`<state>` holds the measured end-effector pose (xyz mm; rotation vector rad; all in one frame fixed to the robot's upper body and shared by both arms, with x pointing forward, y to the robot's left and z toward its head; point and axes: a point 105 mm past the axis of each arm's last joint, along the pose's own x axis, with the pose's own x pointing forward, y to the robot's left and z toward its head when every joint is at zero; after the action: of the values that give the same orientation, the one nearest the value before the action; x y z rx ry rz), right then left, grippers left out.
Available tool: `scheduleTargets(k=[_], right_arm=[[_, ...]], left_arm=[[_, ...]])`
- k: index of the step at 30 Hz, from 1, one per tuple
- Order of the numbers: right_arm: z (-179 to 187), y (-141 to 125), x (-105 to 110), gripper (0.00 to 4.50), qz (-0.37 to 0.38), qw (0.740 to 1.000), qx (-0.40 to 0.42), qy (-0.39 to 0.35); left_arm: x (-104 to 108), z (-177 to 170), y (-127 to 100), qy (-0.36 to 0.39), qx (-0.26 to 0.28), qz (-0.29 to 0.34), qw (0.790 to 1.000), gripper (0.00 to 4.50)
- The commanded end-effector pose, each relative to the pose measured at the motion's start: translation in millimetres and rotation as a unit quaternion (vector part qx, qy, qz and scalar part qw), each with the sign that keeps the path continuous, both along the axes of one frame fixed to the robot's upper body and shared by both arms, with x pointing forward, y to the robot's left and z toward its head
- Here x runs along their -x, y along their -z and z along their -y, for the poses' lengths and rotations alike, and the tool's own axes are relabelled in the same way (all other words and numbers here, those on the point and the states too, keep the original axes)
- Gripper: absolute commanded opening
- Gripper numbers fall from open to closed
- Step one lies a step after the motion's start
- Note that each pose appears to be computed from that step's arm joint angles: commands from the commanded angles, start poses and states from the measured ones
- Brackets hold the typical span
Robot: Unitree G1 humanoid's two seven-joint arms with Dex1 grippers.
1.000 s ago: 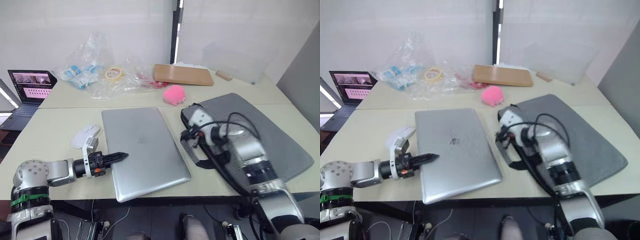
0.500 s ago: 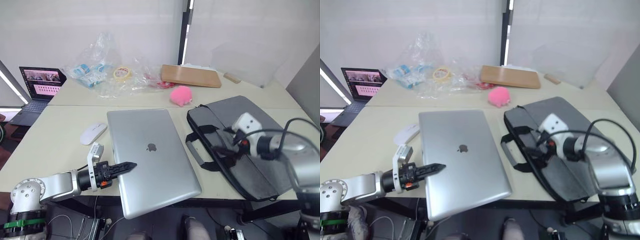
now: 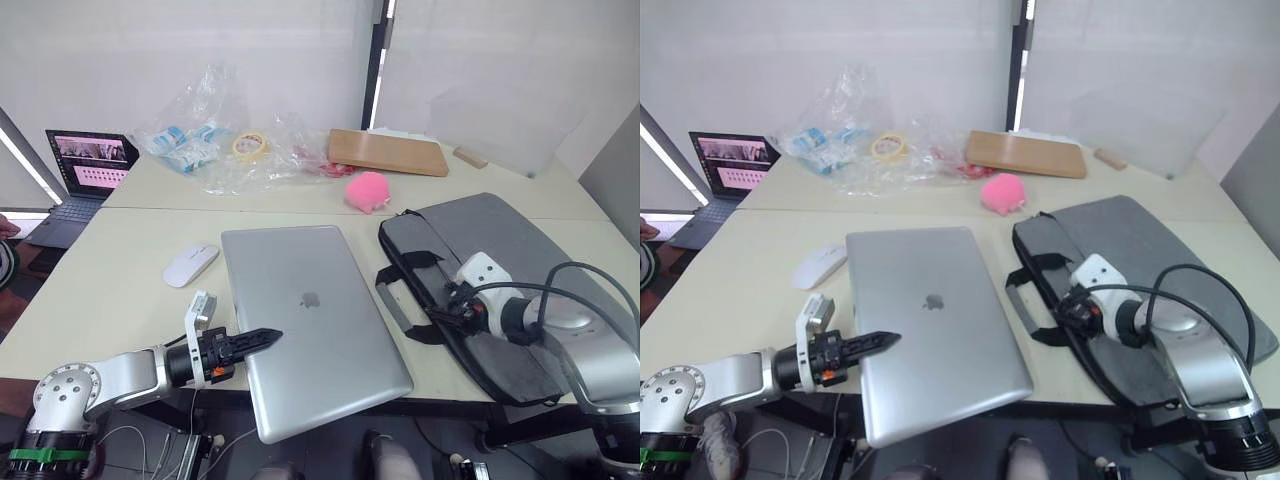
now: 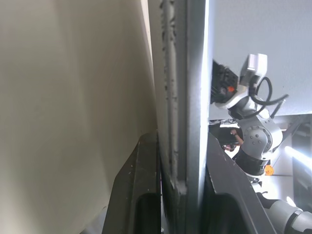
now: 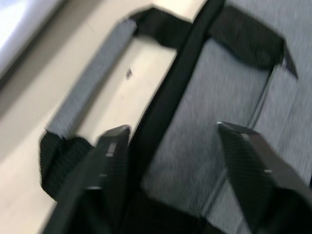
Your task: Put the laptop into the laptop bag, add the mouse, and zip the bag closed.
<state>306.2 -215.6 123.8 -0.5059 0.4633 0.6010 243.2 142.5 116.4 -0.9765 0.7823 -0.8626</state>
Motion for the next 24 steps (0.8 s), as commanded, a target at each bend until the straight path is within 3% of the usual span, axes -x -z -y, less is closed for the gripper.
scheduleTargets(k=[1, 5, 10, 13, 24], right_arm=[[5, -2, 0, 1.28, 0.002, 1.000, 0.010, 0.008], [7, -4, -2, 0.02, 0.004, 1.000, 0.001, 0.013], [6, -22, -6, 0.02, 0.007, 0.998, -0.062, 0.018], [-9, -41, 1, 0.02, -0.019, 0.990, -0.139, -0.018], [-10, -90, -6, 0.02, -0.014, 0.974, -0.225, -0.017]], left_arm=[[2, 6, -20, 0.023, 0.011, 0.039, 0.999, 0.32], [1, 10, -23, 0.032, 0.014, 0.045, 0.998, 0.32], [-2, 20, -32, 0.054, 0.027, 0.063, 0.996, 0.32], [-9, 31, -39, 0.067, 0.043, 0.072, 0.994, 0.32], [-33, 39, -37, 0.114, 0.108, -0.001, 0.988, 0.32]])
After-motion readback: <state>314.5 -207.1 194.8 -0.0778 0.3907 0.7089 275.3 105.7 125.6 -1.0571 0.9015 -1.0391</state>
